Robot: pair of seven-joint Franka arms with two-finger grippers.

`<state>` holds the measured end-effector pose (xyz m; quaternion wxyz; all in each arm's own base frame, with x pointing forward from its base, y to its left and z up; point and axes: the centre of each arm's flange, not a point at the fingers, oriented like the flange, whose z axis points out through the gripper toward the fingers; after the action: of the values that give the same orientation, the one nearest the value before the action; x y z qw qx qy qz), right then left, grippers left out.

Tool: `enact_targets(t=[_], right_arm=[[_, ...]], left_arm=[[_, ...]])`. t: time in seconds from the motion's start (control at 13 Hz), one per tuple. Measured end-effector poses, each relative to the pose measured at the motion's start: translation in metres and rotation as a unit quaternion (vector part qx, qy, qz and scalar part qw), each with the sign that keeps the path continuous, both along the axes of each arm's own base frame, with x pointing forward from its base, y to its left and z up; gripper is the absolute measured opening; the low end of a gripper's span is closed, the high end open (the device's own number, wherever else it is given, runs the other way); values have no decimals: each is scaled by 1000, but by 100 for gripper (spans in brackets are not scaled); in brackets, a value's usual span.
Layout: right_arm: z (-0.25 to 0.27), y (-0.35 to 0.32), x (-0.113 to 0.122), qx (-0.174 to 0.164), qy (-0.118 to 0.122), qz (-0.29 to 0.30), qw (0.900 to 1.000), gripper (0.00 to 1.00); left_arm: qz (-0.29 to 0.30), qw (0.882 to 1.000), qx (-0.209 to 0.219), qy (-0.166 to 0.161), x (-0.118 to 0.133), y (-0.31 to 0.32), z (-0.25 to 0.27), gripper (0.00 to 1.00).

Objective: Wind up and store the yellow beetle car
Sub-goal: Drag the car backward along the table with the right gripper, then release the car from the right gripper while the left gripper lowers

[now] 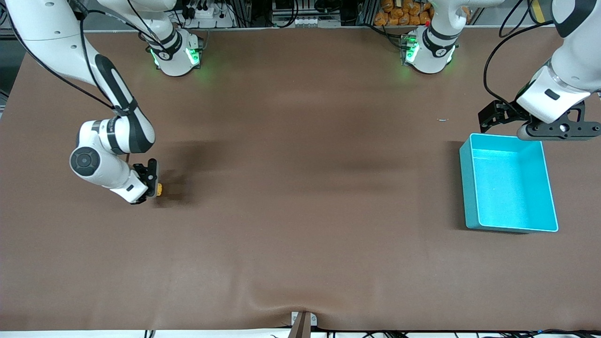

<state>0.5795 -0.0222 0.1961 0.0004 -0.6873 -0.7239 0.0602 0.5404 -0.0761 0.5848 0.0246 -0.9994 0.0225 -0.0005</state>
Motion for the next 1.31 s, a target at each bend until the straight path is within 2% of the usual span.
enact_targets(t=[0.85,1.0,1.31], right_arm=[[0,-46,-2,2,-6,-17,1000,41],[-2,-49,-3,3,-4,-20,1000,46],[-3,-76,-3,2,-4,-42,999,88]], left_arm=[[0,1000,0,0,0,0,0,100],[0,1000,0,0,0,0,0,100],[0,1000,0,0,0,0,0,100]])
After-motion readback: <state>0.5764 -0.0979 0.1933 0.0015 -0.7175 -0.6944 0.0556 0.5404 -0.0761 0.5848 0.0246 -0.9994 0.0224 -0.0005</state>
